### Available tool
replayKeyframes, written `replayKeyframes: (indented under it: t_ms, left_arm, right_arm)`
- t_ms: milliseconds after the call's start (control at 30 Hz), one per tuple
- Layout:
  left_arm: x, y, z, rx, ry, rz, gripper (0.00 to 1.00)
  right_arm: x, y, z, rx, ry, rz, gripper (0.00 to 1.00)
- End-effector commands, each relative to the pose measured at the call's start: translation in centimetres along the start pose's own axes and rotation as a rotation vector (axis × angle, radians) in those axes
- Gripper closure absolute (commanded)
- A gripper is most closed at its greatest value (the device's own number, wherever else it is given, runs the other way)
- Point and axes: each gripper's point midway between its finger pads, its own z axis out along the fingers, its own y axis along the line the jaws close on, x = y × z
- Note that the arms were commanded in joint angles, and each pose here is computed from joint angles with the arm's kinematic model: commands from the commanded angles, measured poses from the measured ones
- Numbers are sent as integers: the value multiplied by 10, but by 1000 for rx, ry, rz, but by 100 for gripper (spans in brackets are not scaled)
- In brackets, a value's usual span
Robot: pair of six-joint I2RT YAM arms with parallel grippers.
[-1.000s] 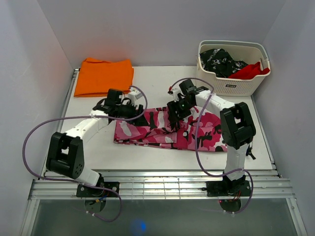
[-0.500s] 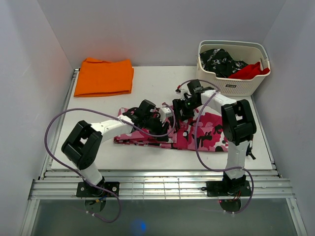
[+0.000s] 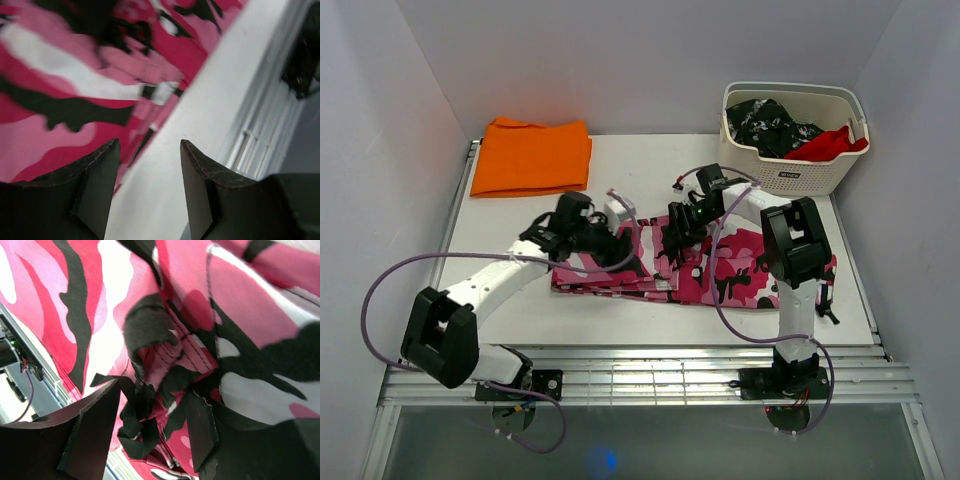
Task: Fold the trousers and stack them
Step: Fold the trousers
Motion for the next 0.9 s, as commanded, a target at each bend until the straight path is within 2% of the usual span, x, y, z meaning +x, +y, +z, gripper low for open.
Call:
replayKeyframes:
  t_ms: [0,67,200,333,467,667,867]
  left_arm:
    - [-6,38,-44,-95,-90,-186,38]
    - [2,54,-57,-125,-95,-246,37]
    - [11,66,-72,-172,-119,-302,38]
    - [32,83,-78,-252,-102,-358,38]
    - [54,104,-81,-348,-42,-422,38]
    - [61,111,-78,-354,-15,-453,36]
    - [66,119,-75,-371,6,-470,34]
  right_arm:
    - [-15,23,2,-68,-22,-37,41]
    - [-15,27,3,-79,-20,-44,42]
    - [-15,33,5,-82,-18,-54,65]
    - [-18,49,-9,-99,-45,-76,92]
    - [-10,63,-21,-130,-64,-58,92]
    - [12,72,-33,-165,-60,8,92]
    - [22,59,-36,-165,-66,58,92]
